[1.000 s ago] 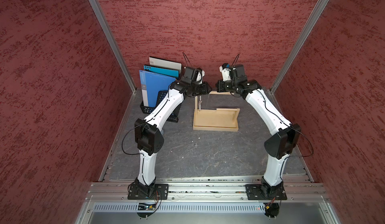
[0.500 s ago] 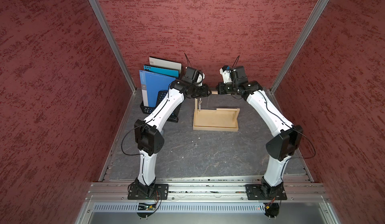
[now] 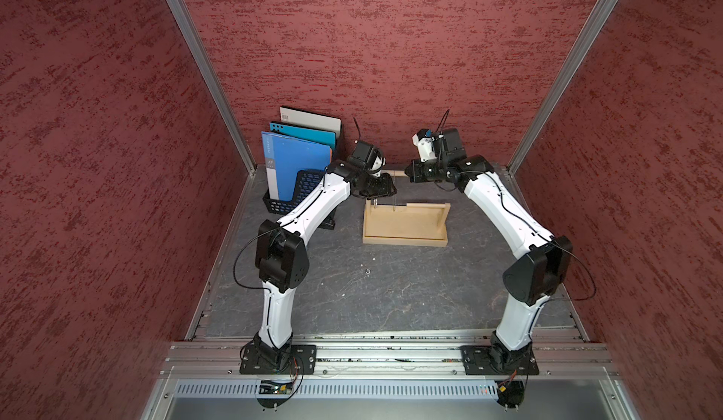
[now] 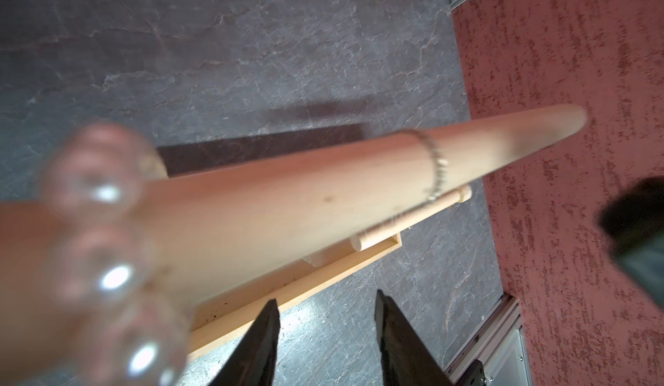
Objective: Hang the necklace on the jewelry display stand
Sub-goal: Hang the necklace on the stand.
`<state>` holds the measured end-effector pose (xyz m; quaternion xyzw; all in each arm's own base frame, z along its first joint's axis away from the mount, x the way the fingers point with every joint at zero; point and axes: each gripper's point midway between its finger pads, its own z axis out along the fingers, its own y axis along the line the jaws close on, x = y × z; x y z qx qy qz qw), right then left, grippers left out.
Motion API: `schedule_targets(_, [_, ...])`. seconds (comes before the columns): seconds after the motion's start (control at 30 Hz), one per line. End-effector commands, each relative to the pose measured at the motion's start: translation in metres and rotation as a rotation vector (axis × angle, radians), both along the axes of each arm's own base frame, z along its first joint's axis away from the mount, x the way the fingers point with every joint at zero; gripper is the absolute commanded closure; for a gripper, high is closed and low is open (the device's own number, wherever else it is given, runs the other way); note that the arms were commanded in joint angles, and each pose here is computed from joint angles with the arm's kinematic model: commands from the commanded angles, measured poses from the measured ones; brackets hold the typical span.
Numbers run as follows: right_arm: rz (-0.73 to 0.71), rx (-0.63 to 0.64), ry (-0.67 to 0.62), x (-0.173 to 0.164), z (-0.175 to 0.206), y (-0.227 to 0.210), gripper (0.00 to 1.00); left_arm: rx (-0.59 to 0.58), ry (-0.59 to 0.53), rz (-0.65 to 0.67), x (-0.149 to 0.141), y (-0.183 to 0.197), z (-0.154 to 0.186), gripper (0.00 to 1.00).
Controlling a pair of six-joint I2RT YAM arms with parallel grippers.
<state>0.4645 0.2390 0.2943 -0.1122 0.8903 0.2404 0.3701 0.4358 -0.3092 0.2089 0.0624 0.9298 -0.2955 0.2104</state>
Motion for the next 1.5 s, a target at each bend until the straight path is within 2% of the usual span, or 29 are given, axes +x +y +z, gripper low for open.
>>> schedule_targets(0.0, [0.030, 0.039, -0.010, -0.004, 0.009, 0.009, 0.88, -0.023, -0.049, -0.007, -0.001, -0.001, 0.014, 0.54])
schedule_targets(0.3, [0.056, 0.053, 0.005, -0.006, 0.006, 0.014, 0.87, -0.041, -0.079, -0.013, -0.002, -0.002, 0.023, 0.53])
schedule_targets(0.67, [0.042, 0.059, -0.015, -0.009, 0.020, 0.010, 0.87, -0.057, -0.156, -0.023, -0.010, 0.004, 0.057, 0.53])
schedule_targets(1.0, [0.024, 0.066, -0.043, -0.024, 0.044, 0.004, 0.87, -0.065, -0.207, -0.013, -0.025, 0.016, 0.089, 0.53])
schedule_targets(1.17, [0.020, 0.058, -0.042, -0.047, 0.051, 0.000, 0.86, -0.064, -0.240, 0.003, -0.043, 0.031, 0.107, 0.53])
schedule_targets(1.3, [0.018, 0.058, -0.033, -0.074, 0.049, 0.000, 0.86, -0.051, -0.253, 0.027, -0.071, 0.052, 0.113, 0.53])
schedule_targets(1.47, [0.034, 0.069, -0.011, -0.116, 0.039, 0.008, 0.86, -0.017, -0.228, 0.081, -0.120, 0.090, 0.094, 0.53])
